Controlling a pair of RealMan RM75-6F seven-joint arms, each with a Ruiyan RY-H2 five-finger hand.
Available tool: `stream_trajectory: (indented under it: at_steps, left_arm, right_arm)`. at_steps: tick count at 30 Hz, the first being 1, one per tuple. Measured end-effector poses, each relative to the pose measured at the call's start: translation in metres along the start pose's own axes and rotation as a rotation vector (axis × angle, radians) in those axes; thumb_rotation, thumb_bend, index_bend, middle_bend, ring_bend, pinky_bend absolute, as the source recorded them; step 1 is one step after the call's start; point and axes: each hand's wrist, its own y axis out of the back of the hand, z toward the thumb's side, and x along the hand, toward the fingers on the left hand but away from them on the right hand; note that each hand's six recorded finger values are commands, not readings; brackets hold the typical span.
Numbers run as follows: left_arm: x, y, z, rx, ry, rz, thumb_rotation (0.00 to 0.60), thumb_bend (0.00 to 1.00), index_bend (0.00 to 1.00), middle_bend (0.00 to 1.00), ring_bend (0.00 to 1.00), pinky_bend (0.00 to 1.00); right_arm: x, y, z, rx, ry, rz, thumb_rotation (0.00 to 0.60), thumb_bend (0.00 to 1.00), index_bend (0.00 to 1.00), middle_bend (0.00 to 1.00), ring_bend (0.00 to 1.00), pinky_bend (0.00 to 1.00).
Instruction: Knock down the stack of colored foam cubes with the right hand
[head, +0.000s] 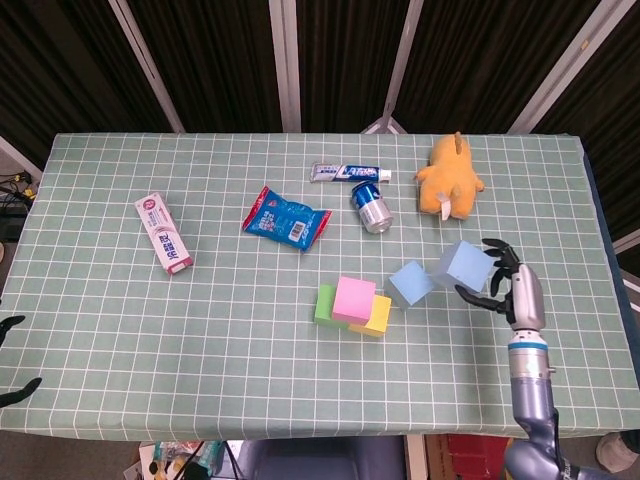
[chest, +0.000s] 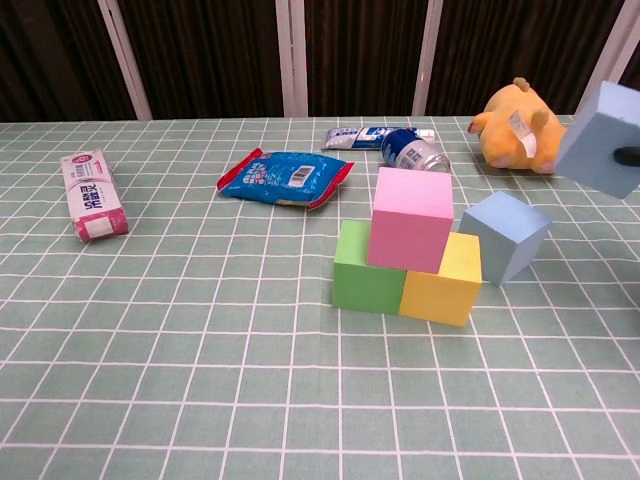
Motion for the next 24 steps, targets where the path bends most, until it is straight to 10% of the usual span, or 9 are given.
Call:
stream_trajectory:
  at_steps: [24]
  left_arm:
    - [-0.001,0.002,-0.001,-0.008,-0.002,0.002,0.6,0.13,0.21,0.0,0.0,0.0]
  right_arm:
    - [0.041,0.025,-0.051,0.193,-0.06,0.085,0.6,0.21,0.22,0.47,0.69,0.23]
